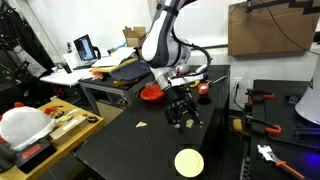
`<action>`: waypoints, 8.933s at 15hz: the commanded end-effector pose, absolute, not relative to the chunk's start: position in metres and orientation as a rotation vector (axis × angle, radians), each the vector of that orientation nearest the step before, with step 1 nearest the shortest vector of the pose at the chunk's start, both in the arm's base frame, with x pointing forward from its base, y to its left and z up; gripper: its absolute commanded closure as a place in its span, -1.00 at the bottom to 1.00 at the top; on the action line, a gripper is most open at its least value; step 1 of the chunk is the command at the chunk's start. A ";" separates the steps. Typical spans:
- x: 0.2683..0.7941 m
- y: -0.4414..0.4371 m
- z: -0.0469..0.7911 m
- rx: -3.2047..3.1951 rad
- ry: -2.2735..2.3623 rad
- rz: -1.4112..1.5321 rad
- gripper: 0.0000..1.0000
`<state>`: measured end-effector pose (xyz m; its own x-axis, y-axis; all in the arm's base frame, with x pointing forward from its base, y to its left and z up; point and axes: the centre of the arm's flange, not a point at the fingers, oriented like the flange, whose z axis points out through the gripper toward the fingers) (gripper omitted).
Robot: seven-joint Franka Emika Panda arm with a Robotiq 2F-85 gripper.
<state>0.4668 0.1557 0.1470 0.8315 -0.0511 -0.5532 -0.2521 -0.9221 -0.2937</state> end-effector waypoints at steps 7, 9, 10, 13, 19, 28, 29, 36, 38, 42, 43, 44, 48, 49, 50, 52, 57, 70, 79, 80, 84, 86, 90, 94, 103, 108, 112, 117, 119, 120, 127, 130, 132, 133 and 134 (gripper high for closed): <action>0.467 0.153 0.146 -2.651 0.232 0.797 -1.00; 0.467 0.149 0.143 -2.624 0.253 0.791 -1.00; 0.466 0.148 0.141 -2.621 0.266 0.785 -1.00; 0.464 0.143 0.135 -2.578 0.345 0.733 -1.00; 0.435 0.136 0.127 -2.507 0.562 0.533 -1.00; 0.372 0.137 0.121 -2.354 0.653 0.452 -1.00; 0.367 0.136 0.118 -2.339 0.662 0.448 -1.00; 0.344 0.143 0.088 -2.297 0.626 0.379 -1.00; 0.342 0.146 0.081 -2.284 0.609 0.347 -1.00; 0.336 0.147 0.060 -2.246 0.576 0.292 -1.00; 0.337 0.147 0.053 -2.232 0.560 0.276 -1.00; 0.337 0.147 0.047 -2.218 0.545 0.262 -1.00; 0.338 0.143 0.027 -2.152 0.517 0.216 -1.00; 0.340 0.140 0.022 -2.131 0.521 0.206 -1.00; 0.340 0.139 0.020 -2.112 0.524 0.203 -1.00; 0.341 0.132 0.018 -2.074 0.523 0.193 -1.00; 0.344 0.130 0.023 -2.024 0.493 0.195 -1.00; 0.354 0.147 0.025 -2.015 0.412 0.203 0.58; 0.369 0.149 0.062 -2.038 0.337 0.199 0.97; 0.372 0.148 0.069 -2.059 0.328 0.193 0.95; 0.385 0.146 0.093 -2.177 0.287 0.183 0.96; 0.391 0.147 0.105 -2.237 0.269 0.185 0.95; 0.402 0.150 0.128 -2.356 0.254 0.189 0.95; 0.408 0.150 0.144 -2.459 0.261 0.191 0.95; 0.420 0.154 0.178 -2.612 0.268 0.163 0.95; 0.436 0.148 0.215 -2.690 0.265 0.076 0.95; 0.446 0.150 0.250 -2.798 0.261 -0.017 0.95; 0.456 0.171 0.267 -2.986 0.236 -0.130 0.95; 0.459 0.177 0.267 -3.065 0.220 -0.179 0.95; 0.461 0.180 0.265 -3.103 0.207 -0.203 0.95; 0.483 0.201 0.259 -3.270 0.114 -0.475 0.95; 0.497 0.210 0.242 -3.328 0.050 -0.557 0.95; 0.506 0.212 0.225 -3.365 0.009 -0.582 0.95; 0.509 0.213 0.215 -3.382 -0.016 -0.583 0.95; 0.512 0.214 0.206 -3.400 -0.045 -0.584 0.95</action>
